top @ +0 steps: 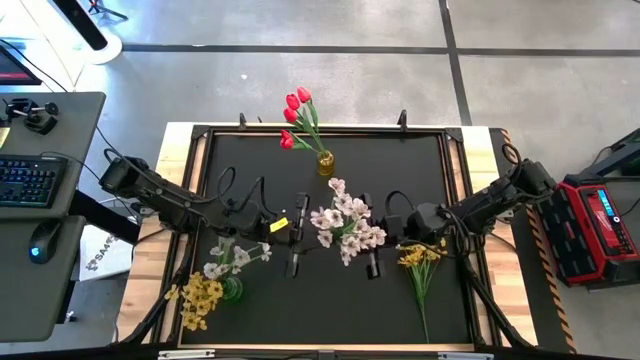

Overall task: Sort flowers into vase by color
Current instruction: Put the white flowers into the green vase

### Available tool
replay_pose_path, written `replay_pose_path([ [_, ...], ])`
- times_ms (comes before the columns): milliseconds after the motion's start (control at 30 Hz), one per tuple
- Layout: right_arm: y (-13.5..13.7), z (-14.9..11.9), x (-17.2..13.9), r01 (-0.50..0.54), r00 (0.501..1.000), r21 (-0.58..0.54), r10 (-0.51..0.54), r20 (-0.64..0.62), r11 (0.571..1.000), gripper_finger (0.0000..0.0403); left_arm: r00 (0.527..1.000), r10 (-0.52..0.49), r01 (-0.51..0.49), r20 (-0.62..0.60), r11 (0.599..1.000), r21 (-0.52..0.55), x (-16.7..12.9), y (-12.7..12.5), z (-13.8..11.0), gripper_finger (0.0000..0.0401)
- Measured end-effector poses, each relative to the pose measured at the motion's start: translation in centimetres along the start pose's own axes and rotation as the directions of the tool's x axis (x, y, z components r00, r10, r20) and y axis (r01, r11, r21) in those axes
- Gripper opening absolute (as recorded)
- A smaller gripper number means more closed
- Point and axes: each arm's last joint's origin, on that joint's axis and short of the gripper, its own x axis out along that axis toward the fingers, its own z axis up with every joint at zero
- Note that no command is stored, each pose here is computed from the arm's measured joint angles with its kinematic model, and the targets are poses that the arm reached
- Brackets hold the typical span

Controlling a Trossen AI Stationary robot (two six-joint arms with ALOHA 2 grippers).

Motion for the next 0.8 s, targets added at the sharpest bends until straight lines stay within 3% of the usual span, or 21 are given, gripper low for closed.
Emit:
replay_pose_path([
  [167, 0.0, 0.0, 0.0, 0.0, 1.0, 0.0, 0.0, 0.0, 1.0, 0.0, 0.999, -0.052, 0.052, -0.005, 0.998, -0.041, 0.2, 0.4, -0.4, 0.0078],
  [400, -0.2, -0.3, 0.0, 0.004, 1.0, -0.007, -0.004, -0.031, 1.0, 0.0, 0.998, -0.051, 0.049, -0.031, 0.998, -0.049, 1.3, 0.1, -2.0, 0.0117],
  [800, 0.1, -0.4, 0.0, -0.004, 0.999, -0.003, 0.004, -0.042, 1.0, 0.0, 0.997, -0.045, 0.043, -0.06, 0.998, -0.046, 0.7, 0.3, -0.5, 0.0104],
])
